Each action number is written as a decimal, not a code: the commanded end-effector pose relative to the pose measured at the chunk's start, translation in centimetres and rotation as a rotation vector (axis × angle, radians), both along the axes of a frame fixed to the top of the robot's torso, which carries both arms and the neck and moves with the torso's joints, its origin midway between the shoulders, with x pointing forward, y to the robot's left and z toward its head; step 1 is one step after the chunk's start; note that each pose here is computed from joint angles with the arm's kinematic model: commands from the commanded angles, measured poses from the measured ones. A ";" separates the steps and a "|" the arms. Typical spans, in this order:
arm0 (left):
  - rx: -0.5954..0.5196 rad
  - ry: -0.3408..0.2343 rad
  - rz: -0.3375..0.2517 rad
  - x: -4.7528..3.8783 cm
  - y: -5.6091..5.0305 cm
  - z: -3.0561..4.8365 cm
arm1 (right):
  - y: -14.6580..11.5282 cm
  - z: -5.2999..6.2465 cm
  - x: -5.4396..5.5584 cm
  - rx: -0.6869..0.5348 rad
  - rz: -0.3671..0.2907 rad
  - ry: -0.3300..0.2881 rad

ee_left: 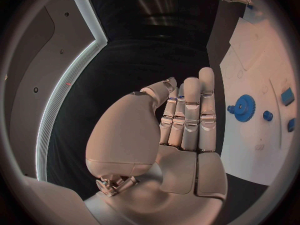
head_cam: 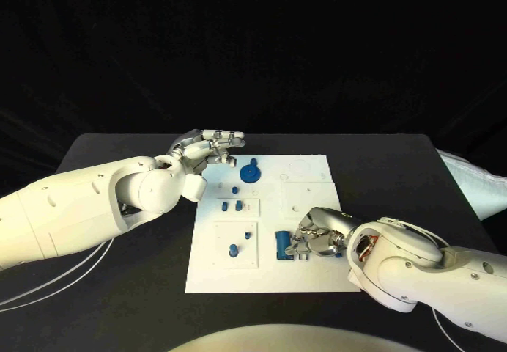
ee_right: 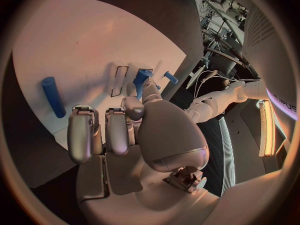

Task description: Assemble the parts on the task board

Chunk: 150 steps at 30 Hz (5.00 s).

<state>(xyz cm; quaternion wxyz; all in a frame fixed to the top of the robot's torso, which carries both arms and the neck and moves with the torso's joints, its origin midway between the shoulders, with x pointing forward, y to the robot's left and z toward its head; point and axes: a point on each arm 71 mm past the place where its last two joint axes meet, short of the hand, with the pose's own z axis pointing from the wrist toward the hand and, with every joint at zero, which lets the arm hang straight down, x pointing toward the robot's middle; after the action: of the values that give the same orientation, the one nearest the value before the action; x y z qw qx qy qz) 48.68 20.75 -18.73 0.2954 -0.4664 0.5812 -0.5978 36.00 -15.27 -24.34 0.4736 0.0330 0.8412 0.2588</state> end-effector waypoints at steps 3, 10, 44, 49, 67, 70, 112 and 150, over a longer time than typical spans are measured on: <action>-0.008 -0.005 -0.021 -0.08 -0.2 0.09 | 0.2 -0.3 0.0 -0.041 0.035 -0.021; -0.006 -0.005 -0.021 -0.10 -0.1 0.08 | -0.8 0.3 -0.2 0.029 -0.004 -0.045; -0.005 -0.004 -0.022 -0.15 0.0 -0.05 | -9.9 1.0 0.2 -0.262 -0.103 -0.081; -0.005 -0.003 -0.023 -0.15 0.0 -0.08 | -9.5 0.4 0.2 -0.281 -0.088 -0.061; -0.005 0.000 -0.023 -0.16 0.0 -0.14 | -7.5 -0.4 0.2 -0.320 -0.017 -0.073; -0.005 0.000 -0.023 -0.16 0.0 -0.15 | -7.1 -0.7 0.2 -0.371 0.020 -0.091; 0.004 0.001 -0.030 -0.23 -0.1 -0.35 | -6.0 -0.6 -0.2 -0.018 -0.169 0.024; 0.004 0.001 -0.035 -0.35 -0.2 -0.31 | -2.8 -1.0 0.0 -0.020 -0.121 0.106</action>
<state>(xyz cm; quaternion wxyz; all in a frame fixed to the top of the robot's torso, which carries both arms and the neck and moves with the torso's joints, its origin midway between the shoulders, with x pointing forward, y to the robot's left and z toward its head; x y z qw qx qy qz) 48.42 20.79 -19.16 0.2913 -0.4623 0.5897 -0.5947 36.14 -18.27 -25.23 0.4421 0.1171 0.8592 0.2294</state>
